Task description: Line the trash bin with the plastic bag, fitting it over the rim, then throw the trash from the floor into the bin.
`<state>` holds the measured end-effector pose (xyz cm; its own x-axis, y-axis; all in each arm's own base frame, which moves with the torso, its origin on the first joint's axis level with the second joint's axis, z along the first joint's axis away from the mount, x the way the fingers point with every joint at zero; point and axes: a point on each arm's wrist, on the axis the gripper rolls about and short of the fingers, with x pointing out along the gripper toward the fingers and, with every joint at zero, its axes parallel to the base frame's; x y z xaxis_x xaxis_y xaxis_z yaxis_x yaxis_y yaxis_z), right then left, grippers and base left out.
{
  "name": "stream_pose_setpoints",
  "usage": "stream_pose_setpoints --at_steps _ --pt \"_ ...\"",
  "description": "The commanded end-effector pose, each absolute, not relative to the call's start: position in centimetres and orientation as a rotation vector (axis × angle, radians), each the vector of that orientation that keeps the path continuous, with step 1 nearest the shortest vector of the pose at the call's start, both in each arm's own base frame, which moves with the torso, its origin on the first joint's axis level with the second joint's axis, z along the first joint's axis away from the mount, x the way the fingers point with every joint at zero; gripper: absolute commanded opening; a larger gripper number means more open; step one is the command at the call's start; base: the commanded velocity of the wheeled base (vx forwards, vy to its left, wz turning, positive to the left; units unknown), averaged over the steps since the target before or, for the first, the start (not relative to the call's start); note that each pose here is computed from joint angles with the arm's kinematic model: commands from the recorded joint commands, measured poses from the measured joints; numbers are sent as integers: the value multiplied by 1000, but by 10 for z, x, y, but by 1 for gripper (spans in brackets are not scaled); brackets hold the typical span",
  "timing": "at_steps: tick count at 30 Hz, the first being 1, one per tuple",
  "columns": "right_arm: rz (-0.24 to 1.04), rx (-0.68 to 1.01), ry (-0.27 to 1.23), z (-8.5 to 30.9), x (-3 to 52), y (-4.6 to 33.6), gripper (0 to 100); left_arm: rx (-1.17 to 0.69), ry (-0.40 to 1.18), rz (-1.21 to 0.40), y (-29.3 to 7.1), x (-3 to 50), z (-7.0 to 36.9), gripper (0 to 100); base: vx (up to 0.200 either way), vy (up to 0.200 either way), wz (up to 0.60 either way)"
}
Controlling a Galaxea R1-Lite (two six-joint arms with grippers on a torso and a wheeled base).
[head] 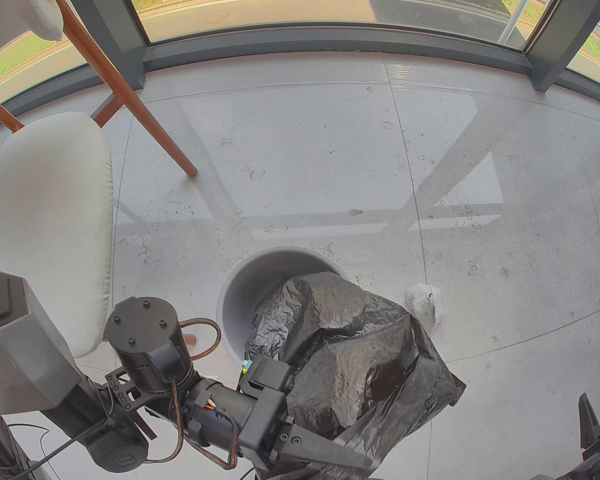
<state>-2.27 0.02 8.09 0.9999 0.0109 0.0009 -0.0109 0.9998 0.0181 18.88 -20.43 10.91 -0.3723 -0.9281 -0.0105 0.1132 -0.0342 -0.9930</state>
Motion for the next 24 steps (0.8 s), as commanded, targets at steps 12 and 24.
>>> stream_pose_setpoints --at_steps 12,24 --pt "9 20 5 76 -22 0 100 -1037 1307 -1464 -193 232 112 0 0 0 0" --pt "9 20 3 76 -22 0 100 -1044 1197 -1469 -185 253 125 0 0 0 0"
